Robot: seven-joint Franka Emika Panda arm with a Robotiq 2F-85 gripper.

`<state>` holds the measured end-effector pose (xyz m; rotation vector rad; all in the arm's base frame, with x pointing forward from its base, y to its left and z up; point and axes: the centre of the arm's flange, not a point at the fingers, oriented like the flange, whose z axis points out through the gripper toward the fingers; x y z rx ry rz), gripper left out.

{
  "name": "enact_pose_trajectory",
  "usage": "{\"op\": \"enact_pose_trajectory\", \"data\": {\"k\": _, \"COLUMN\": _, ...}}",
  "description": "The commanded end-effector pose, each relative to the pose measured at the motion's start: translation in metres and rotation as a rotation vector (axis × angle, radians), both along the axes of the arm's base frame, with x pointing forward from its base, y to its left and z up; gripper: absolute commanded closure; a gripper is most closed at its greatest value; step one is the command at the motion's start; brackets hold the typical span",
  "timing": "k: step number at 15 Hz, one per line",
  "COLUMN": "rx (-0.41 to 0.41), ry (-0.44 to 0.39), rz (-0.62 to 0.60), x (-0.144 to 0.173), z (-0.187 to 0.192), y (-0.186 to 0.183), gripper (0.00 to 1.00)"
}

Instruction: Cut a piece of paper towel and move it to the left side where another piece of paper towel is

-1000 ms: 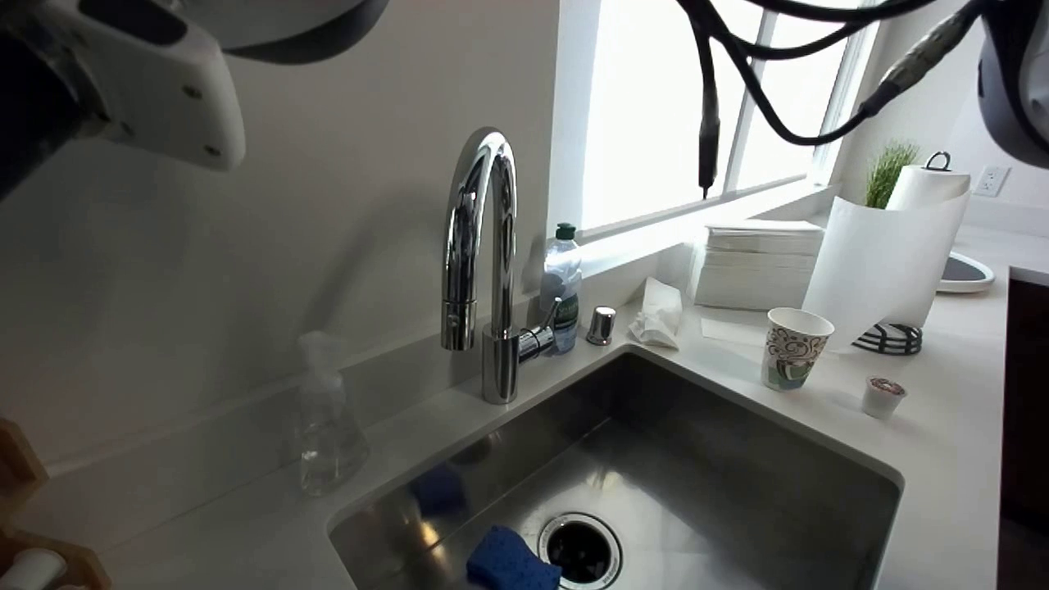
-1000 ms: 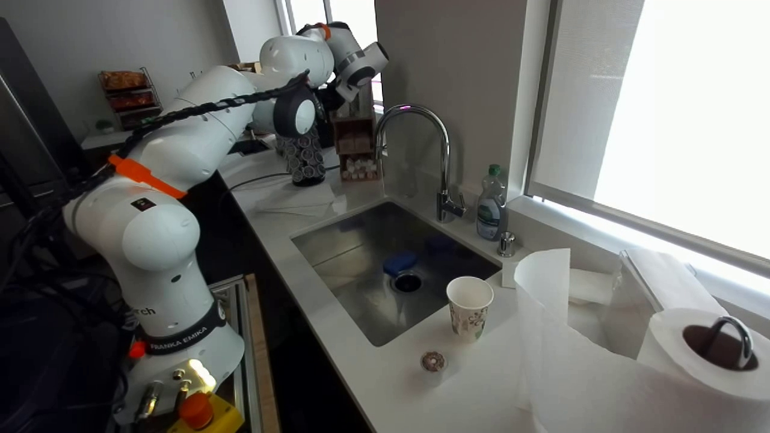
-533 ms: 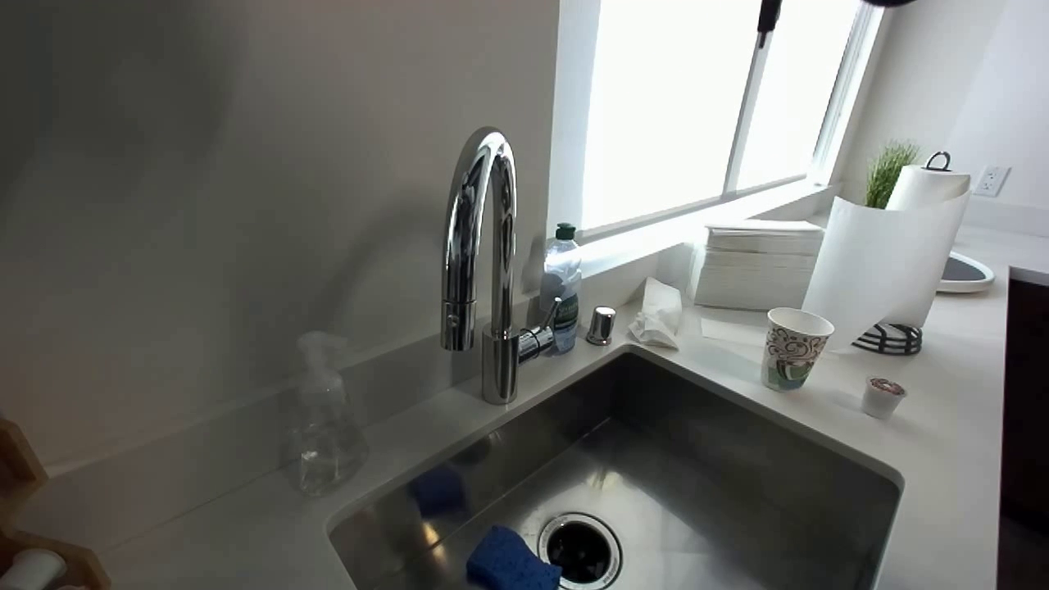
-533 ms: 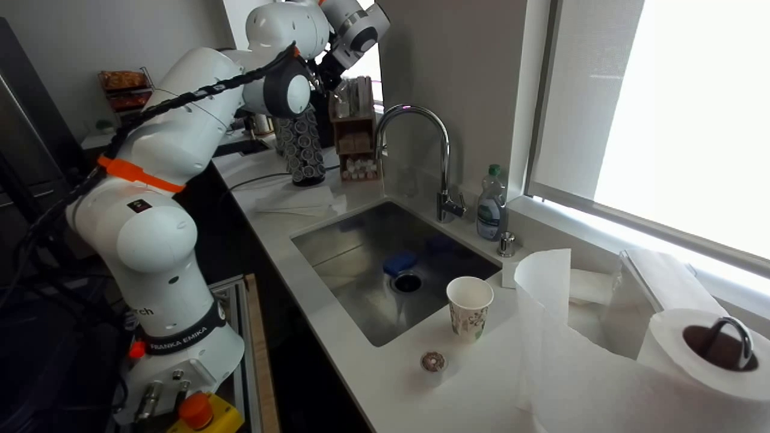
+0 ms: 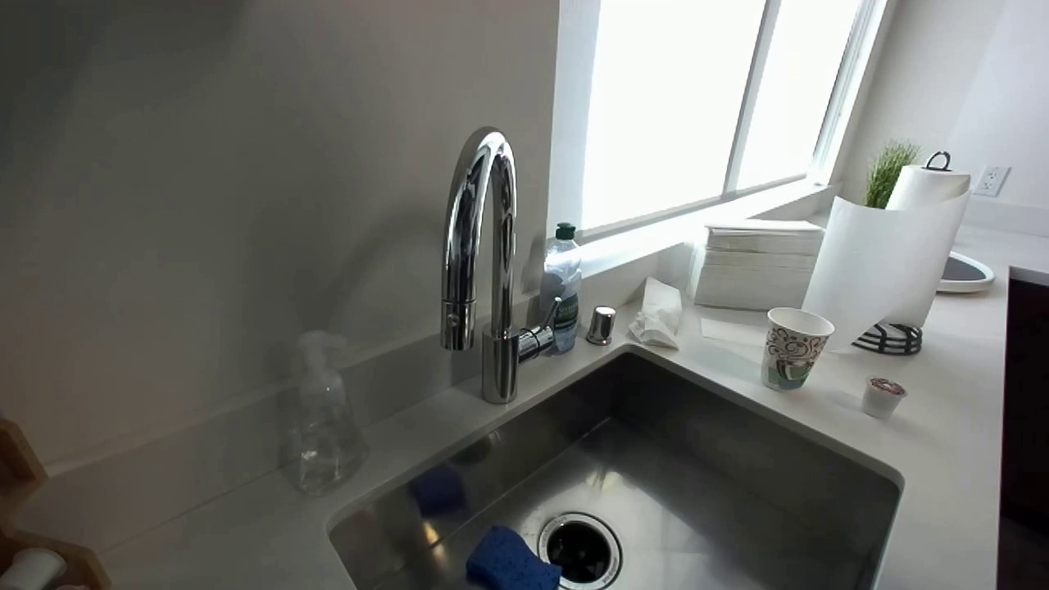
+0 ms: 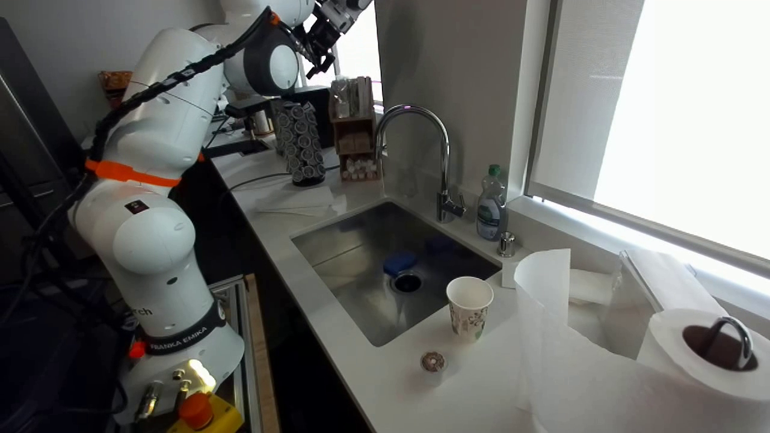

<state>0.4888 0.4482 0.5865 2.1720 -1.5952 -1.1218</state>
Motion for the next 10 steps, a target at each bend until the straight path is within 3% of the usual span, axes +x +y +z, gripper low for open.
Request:
{"op": "enact_pose_trajectory", "data": {"k": 1, "rx": -0.162, "ry": -0.095, "rz": 0.044, "x": -0.038, "z": 0.031, "y": -0.034, "gripper": 0.00}}
{"op": "enact_pose_trajectory", "data": {"k": 3, "rx": -0.189, "ry": -0.157, "rz": 0.141, "x": -0.047, "z": 0.041, "y": -0.053, "gripper": 0.00}}
{"op": "enact_pose_trajectory", "data": {"k": 4, "rx": -0.147, "ry": -0.099, "rz": 0.076, "x": -0.028, "z": 0.041, "y": -0.036, "gripper": 0.00}}
{"op": "enact_pose_trajectory", "data": {"k": 9, "rx": -0.172, "ry": -0.142, "rz": 0.116, "x": -0.036, "z": 0.054, "y": -0.046, "gripper": 0.00}}
{"op": "enact_pose_trajectory", "data": {"k": 10, "rx": -0.203, "ry": -0.164, "rz": 0.231, "x": -0.032, "z": 0.054, "y": -0.039, "gripper": 0.00}}
